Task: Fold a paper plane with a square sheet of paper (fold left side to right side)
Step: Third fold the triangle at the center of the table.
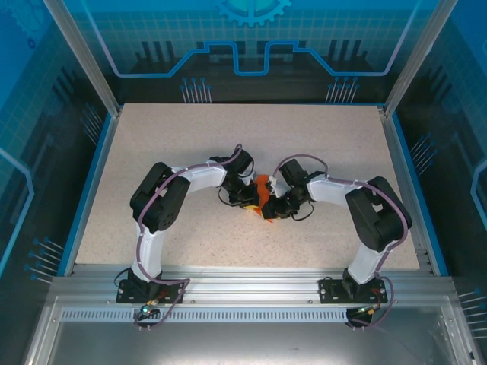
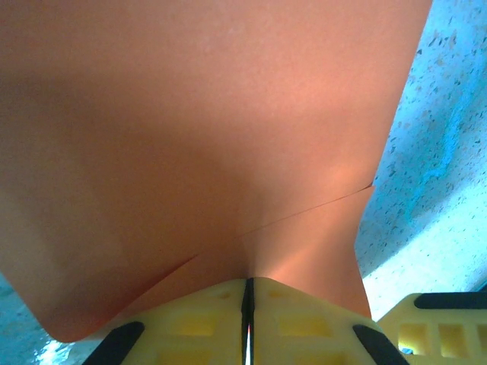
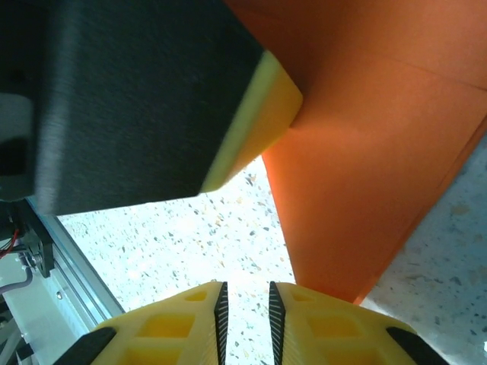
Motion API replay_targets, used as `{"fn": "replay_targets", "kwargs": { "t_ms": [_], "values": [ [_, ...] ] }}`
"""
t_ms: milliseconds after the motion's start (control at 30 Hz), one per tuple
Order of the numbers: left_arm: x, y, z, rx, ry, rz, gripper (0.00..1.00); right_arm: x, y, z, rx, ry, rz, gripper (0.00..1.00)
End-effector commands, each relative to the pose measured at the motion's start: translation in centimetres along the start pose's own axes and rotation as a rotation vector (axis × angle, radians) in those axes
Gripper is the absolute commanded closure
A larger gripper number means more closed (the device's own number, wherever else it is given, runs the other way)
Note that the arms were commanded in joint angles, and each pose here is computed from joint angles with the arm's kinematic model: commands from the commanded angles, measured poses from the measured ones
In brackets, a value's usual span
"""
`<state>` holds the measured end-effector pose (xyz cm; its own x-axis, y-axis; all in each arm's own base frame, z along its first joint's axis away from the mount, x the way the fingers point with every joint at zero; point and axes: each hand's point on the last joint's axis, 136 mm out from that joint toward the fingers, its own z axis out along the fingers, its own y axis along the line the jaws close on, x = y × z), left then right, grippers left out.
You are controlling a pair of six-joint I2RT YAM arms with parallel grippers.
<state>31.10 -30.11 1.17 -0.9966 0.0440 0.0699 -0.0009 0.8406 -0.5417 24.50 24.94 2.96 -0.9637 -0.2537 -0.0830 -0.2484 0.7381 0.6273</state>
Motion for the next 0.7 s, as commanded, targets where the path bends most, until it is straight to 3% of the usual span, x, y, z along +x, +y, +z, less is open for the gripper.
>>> {"fn": "replay_targets", "kwargs": {
  "t_ms": [0, 367, 667],
  "values": [
    [1.6, 3.5, 2.1, -0.125, 0.052, -0.058, 0.88, 2.0, -0.8, 0.9, 0.016, 0.072, 0.043, 0.77],
    [1.5, 3.7, 2.3, -0.134, 0.054, -0.058, 0.88, 3.8, -2.5, 1.9, 0.070, 0.131, 0.098, 0.78],
    [1.3, 3.6, 2.3, -0.136, 0.050, -0.055, 0.88, 7.7, -4.2, 1.7, 0.118, 0.196, 0.151, 0.81]
  ]
}}
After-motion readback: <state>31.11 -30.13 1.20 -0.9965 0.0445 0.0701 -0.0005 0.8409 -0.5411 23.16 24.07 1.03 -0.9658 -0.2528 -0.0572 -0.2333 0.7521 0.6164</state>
